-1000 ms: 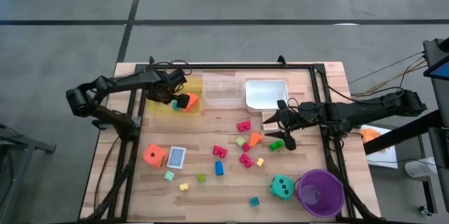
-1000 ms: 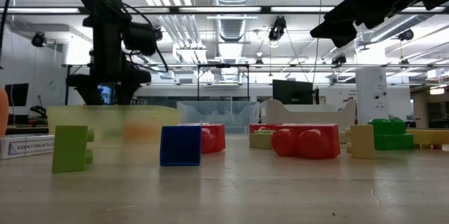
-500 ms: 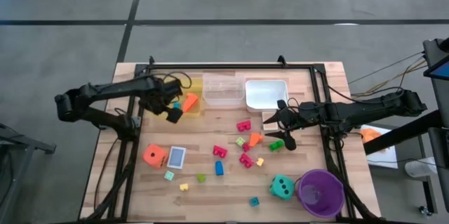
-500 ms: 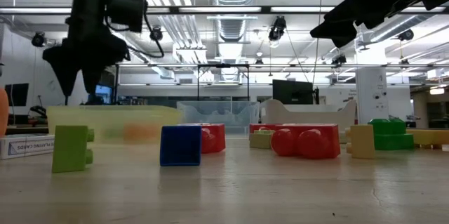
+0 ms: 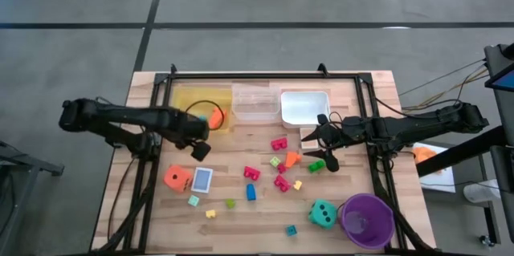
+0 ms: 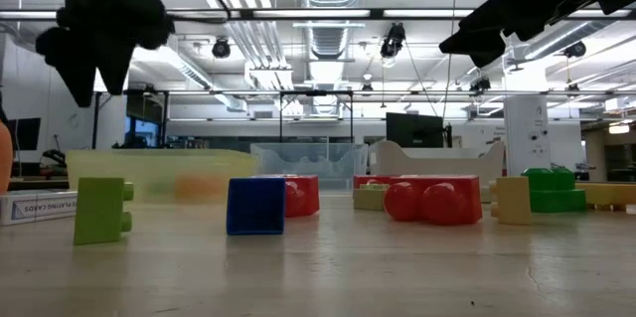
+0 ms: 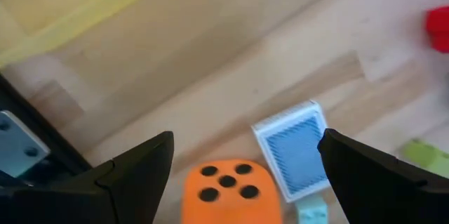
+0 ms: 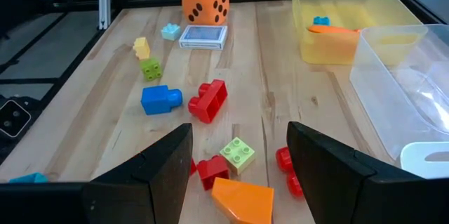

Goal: Pick & Place Toys
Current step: Put the orange dice into the transparent bin

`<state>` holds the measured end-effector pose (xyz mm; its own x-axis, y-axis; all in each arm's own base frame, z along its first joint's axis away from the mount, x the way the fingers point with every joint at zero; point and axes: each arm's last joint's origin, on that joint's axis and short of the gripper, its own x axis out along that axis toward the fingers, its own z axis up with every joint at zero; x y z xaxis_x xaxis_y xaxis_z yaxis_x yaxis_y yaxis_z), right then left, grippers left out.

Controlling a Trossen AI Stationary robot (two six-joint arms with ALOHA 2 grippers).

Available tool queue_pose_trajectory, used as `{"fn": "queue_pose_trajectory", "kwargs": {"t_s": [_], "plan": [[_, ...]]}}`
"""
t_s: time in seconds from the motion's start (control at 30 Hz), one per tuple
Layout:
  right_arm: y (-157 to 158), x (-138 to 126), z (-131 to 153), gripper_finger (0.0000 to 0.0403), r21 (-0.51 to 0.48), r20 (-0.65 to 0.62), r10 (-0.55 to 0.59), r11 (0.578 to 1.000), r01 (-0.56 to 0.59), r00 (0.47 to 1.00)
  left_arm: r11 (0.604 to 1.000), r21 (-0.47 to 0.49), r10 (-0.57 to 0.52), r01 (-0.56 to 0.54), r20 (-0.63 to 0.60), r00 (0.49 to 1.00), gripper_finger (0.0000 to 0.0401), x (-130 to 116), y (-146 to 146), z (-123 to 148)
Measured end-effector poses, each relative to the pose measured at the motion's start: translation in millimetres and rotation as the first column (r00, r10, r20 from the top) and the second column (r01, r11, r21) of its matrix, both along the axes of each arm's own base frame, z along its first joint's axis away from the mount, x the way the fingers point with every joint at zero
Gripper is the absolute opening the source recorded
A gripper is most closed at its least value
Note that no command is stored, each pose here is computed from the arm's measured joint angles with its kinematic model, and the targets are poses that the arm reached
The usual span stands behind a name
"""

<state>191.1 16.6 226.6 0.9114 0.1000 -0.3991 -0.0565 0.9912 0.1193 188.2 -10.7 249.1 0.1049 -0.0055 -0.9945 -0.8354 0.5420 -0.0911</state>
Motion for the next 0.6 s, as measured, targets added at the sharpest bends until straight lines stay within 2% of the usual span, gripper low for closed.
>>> {"fn": "queue_pose_trajectory", "kwargs": {"t_s": [0.37, 0.6], "plan": [[-0.1, 0.0, -0.1, 0.0230, -0.017, 0.001, 0.007, 1.000, -0.007, 1.000, 0.997, 0.072, -0.016, 0.010, 0.090, 0.996, 0.0351, -5.2, -56.2, 16.8], [-0.1, 0.0, -0.1, 0.0230, -0.016, 0.000, 0.007, 1.000, -0.007, 1.000, 0.995, 0.102, -0.014, 0.009, 0.052, 0.999, 0.0352, -15.2, -87.2, 8.2]]}}
